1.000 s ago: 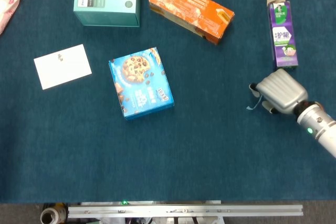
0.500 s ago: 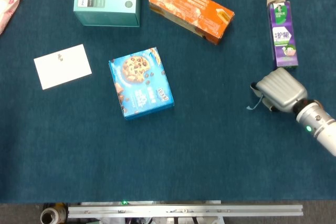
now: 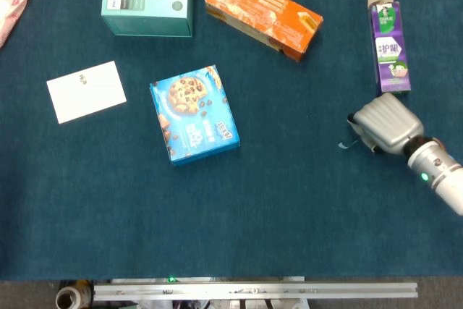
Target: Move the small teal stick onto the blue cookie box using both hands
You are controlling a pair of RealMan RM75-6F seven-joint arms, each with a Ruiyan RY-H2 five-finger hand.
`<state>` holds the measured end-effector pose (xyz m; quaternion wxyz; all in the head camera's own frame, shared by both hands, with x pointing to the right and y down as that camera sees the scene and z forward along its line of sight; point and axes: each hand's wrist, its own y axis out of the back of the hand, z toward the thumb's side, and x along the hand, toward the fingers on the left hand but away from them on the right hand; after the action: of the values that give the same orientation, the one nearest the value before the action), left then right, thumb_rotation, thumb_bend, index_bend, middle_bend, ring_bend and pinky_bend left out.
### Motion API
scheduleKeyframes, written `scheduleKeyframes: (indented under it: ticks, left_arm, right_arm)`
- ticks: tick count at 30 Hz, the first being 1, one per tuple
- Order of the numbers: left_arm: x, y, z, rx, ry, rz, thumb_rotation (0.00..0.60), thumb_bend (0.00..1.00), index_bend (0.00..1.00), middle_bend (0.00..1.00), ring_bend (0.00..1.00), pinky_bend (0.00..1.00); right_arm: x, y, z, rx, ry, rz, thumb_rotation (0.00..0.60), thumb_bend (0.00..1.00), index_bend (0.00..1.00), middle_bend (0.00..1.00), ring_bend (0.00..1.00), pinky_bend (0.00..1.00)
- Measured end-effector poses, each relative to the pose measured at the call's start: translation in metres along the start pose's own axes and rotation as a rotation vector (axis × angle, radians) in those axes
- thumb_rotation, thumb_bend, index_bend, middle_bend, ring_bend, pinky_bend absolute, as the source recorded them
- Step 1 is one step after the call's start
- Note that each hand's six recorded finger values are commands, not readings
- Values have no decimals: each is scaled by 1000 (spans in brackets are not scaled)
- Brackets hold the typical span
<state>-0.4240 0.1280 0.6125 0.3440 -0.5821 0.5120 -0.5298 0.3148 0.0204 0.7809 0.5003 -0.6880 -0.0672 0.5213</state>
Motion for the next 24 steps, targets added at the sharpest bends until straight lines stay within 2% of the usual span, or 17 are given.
scheduleKeyframes:
  ticks: [4, 8, 18, 24]
  left_arm:
    - [0, 1, -1, 0, 2, 2, 600, 340, 135, 154, 137, 83]
    - [-1, 3, -2, 2, 2, 7, 600, 339, 135, 155, 137, 83]
    - [-5, 8, 3, -3, -16, 8, 600, 340, 135, 154, 137, 83]
    - [-8, 8, 6, -6, -25, 3, 600, 340, 135, 155, 137, 83]
  right_arm:
    - [1, 4, 1, -10, 1, -11, 600, 378, 622, 1000, 1000, 1000]
    - [2, 17, 2, -27, 3, -53, 600, 379, 630, 1000, 1000, 1000]
    - [-10, 84, 15, 11, 44, -216, 600, 379, 632, 1000, 1000, 1000]
    - [-24, 114, 32, 91, 66, -261, 600, 379, 632, 1000, 1000, 1000]
